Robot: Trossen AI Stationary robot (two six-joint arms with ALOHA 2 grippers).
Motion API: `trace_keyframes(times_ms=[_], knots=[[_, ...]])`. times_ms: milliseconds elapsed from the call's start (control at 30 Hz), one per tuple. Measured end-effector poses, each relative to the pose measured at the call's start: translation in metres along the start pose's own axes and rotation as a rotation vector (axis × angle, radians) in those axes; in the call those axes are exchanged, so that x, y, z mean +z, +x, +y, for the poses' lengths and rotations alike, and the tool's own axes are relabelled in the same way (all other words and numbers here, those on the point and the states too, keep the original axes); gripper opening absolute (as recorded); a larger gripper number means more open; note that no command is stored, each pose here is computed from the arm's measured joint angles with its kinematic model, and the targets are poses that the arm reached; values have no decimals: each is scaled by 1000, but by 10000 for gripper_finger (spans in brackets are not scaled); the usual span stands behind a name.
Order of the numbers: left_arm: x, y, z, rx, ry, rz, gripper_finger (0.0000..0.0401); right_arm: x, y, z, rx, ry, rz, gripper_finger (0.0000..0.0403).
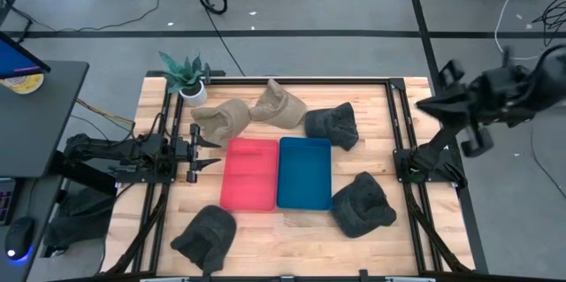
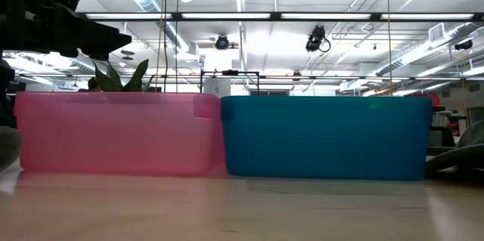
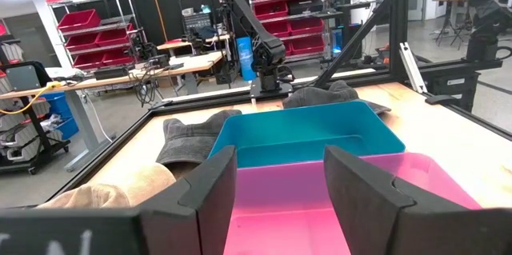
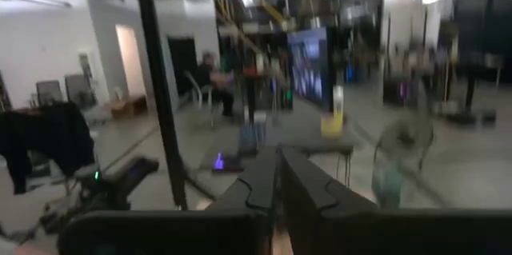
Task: Pick & Place hat
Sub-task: Put the bottom right black cap into the blue bin
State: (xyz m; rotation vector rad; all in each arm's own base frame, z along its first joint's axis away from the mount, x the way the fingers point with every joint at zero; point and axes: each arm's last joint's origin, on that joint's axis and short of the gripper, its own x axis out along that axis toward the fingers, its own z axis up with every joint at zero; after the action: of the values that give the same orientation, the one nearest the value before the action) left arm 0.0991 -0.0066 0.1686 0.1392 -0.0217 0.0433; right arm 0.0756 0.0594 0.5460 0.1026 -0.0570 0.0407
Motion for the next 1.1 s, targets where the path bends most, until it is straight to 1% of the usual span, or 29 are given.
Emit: trace_keyframes(times_ms=[200, 333, 400, 533, 633, 767, 867, 1000, 1100], knots=[[0, 0, 0, 0, 0, 0, 193, -23, 15, 7, -78, 129, 129, 25], [0, 0, 0, 0, 0, 0, 193, -38, 28, 13, -88, 210, 246, 25], [0, 0, 0, 0, 0, 0, 193, -46, 34, 16, -102, 275, 304, 25], [0, 0, 0, 0, 0, 0, 193, -62, 50, 23, -178, 358, 401, 25], [0, 0, 0, 0, 0, 0, 193, -75, 65, 27, -247, 394, 465, 25], [0, 0, 0, 0, 0, 0, 193, -93, 86, 30, -307, 444, 595, 25], [0, 0, 0, 0, 0, 0, 193, -108, 99, 31, -384, 469, 685, 25], [0, 0, 0, 0, 0, 0, 193, -126, 113, 30, -480, 475, 807, 25], [0, 0, 0, 0, 0, 0, 193, -134, 119, 28, -523, 494, 879, 25]])
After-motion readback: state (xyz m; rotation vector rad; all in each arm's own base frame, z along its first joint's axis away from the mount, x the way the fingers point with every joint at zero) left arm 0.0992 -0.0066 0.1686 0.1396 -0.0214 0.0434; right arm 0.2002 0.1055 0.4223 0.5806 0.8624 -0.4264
